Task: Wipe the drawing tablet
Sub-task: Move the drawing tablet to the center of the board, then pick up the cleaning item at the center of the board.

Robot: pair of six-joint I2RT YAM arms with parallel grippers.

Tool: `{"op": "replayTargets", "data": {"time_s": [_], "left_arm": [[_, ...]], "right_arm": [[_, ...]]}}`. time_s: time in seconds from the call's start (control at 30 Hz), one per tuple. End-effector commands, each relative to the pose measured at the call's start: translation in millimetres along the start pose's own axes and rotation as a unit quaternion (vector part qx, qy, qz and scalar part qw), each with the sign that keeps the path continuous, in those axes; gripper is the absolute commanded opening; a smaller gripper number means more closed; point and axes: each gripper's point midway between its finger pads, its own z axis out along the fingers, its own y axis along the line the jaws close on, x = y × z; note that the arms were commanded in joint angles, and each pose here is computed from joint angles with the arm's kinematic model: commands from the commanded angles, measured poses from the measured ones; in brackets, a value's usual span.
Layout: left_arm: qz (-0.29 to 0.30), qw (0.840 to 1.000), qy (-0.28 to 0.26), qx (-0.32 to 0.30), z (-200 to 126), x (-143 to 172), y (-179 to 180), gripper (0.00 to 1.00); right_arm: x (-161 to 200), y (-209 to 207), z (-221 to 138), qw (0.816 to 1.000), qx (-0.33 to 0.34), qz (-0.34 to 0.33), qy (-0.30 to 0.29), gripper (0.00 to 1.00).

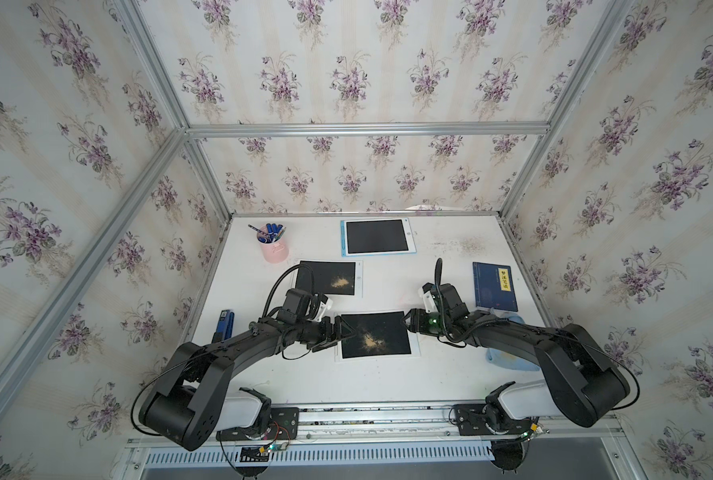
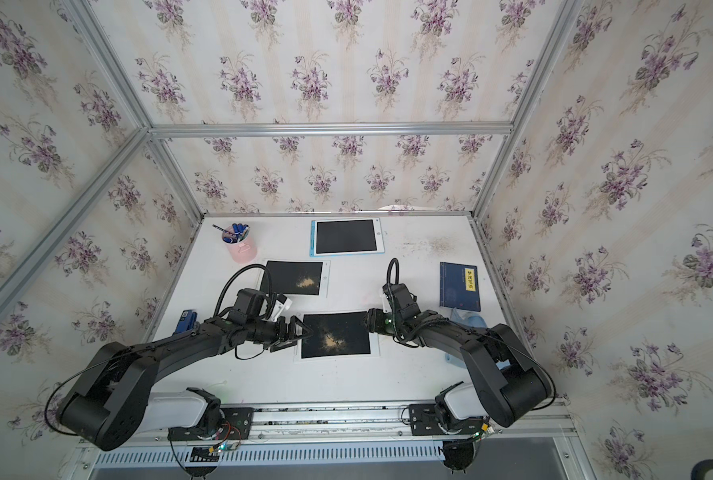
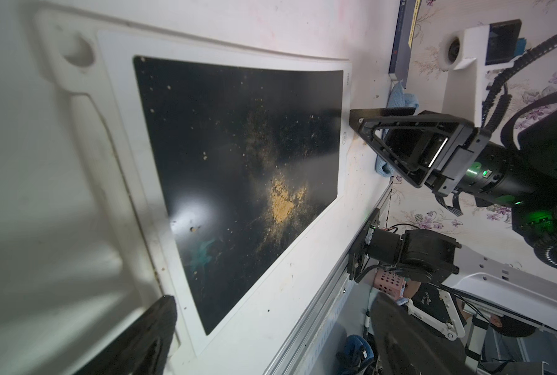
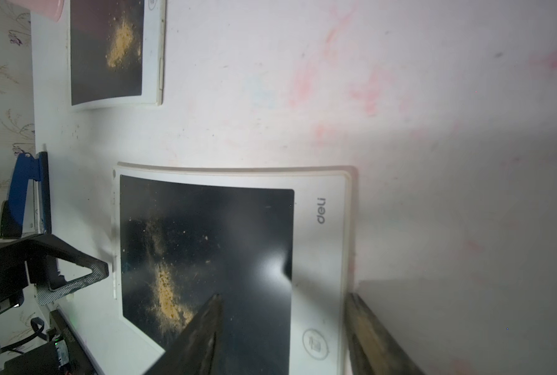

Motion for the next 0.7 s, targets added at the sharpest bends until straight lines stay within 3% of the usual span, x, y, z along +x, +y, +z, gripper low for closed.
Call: {"op": "replayTargets", "data": {"time_s": [0.0,0.27,0.53,0.67], "left_arm": [[0.006,1.0,-0.006,0.012,-2.4,3.4,-3.2,0.94],[0.016,1.0,-0.006,0.014,-10.3,21.5,-2.0,0.94],[0.076,0.996,-0.051,0.004,-45.5,7.0,-40.9,0.95],[0.112,0.991,-0.069,0.018,-58.9,-8.0,-68.8,0.95]], "right_arm": [[40.2,-13.1,1.4,0.997,0.04,0.03,0.06,0.61],[45.9,-17.9,-8.7,0.997,0.052,0.049,0.04,0.62],[-14.6,-3.7,-65.2,0.993,0.104,0.022,-0.056,0.67],[-41.3,-18.3,-108.2,0.985,0.12,0.058,-0.107,0.71]]}}
